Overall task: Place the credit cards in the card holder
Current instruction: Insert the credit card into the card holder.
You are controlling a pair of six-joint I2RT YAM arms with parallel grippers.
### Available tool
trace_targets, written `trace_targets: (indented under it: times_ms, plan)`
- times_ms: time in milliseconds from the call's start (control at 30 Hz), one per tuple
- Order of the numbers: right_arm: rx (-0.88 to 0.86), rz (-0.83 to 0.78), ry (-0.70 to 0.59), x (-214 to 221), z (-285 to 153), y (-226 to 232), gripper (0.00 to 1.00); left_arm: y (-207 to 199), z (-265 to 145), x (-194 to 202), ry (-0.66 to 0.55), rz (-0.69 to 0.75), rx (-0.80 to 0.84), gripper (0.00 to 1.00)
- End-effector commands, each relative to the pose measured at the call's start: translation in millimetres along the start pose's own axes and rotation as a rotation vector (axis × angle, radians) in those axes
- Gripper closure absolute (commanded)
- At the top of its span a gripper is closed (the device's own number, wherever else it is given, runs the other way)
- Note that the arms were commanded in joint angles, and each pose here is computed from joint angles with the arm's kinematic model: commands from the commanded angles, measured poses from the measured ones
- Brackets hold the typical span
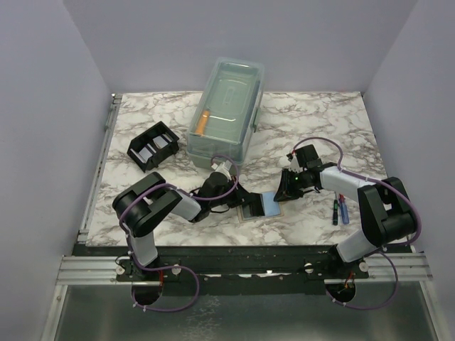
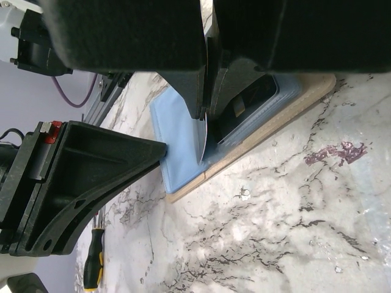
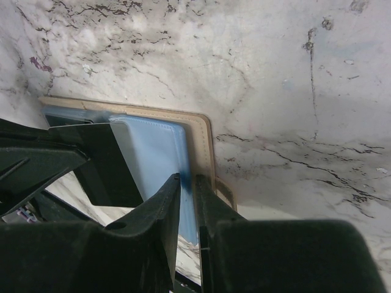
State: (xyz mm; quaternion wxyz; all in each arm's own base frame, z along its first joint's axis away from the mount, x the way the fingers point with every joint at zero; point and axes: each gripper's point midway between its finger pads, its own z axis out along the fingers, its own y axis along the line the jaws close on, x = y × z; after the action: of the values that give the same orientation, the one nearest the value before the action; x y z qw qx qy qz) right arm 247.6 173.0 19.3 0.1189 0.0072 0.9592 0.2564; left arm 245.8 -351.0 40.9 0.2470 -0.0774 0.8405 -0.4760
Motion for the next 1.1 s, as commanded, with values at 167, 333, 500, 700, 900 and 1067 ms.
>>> trace_targets:
  times_ms: [167, 333, 500, 700, 900, 1067]
  plan:
    - [-0.021, 0.021, 0.037, 11.0, 9.0, -0.5, 0.81, 0.0, 10.2, 6.9, -0.021, 0.031, 0.022, 1.00]
    - [-0.062, 0.071, 0.016, 14.6, 8.7, 5.2, 0.81, -1.9, 13.2, 19.6, -0.063, 0.107, 0.005, 1.00]
    - [-0.033, 0.074, 0.001, 14.1, 5.2, 1.5, 0.81, 2.4, 7.5, 20.7, -0.058, 0.038, -0.044, 0.71]
    - [-0.009, 0.042, -0.009, 10.0, -0.1, 0.0, 0.81, 6.5, -5.3, 19.9, -0.046, 0.064, -0.125, 0.51]
    - [-0.008, 0.031, -0.002, 11.6, 1.3, -1.8, 0.81, 2.9, -15.2, 23.4, 0.004, 0.100, -0.203, 0.31]
    - [-0.016, 0.026, 0.000, 12.6, 1.1, -0.7, 0.81, 6.3, -27.9, 23.0, 0.012, 0.108, -0.259, 0.14]
